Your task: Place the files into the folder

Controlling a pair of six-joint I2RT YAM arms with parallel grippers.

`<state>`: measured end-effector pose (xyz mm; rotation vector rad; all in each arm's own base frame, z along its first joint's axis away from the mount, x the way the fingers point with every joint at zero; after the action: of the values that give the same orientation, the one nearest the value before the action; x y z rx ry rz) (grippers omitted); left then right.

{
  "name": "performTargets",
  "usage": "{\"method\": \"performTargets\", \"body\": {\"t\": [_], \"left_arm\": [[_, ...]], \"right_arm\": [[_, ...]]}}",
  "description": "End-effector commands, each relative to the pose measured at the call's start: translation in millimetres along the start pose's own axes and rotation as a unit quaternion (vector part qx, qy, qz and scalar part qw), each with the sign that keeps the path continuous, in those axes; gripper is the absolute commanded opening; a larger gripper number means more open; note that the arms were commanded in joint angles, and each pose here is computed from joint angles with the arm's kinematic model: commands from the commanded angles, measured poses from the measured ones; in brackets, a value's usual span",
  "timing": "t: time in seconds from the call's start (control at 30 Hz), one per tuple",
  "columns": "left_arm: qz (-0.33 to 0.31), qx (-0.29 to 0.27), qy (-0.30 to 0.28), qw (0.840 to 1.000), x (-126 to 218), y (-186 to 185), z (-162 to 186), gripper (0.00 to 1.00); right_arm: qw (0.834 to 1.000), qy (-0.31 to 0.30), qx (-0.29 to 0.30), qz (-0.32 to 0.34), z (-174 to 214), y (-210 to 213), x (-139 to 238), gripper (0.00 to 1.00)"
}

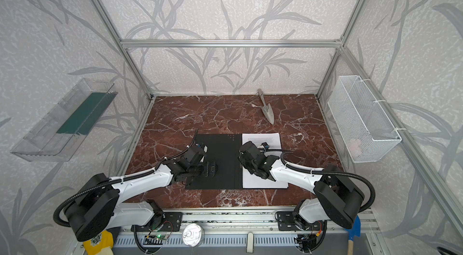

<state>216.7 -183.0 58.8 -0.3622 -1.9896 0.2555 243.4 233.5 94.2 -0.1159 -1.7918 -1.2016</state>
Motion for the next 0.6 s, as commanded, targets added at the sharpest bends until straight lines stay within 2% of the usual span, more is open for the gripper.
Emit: {"method": "performTargets", "body": {"t": [0.0,0.23,0.57], "left_arm": [[-0.034,0.015,0.028,0.999,-4.2,16.6,15.9,0.99],[-0.048,0.020,0.027,0.998,-6.4,21.3,16.6,0.99],[-0.057,0.021,0.037,0.998,-13.9,23.1,18.1,0.99]], "right_arm": [[0.999,-0.016,0.009,0.042,-6.9,-38.1,1.4,0.00],[0.996,-0.021,0.043,0.078,-8.6,-84.7,0.0,0.00],[0.990,-0.031,0.044,0.128,-9.1,-142.6,-8.4,0.00]]}}
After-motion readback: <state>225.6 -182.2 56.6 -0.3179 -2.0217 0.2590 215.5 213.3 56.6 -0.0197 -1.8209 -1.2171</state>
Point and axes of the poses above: each gripper's point midway between its finger pads, its own x axis back along the fingers, its own y axis along the line the jaws close on, z = x × y, the point moved 3 cm from there along x, back along the fingers, and after that the axes turned 1 degree about -x, right-handed, at the moved point
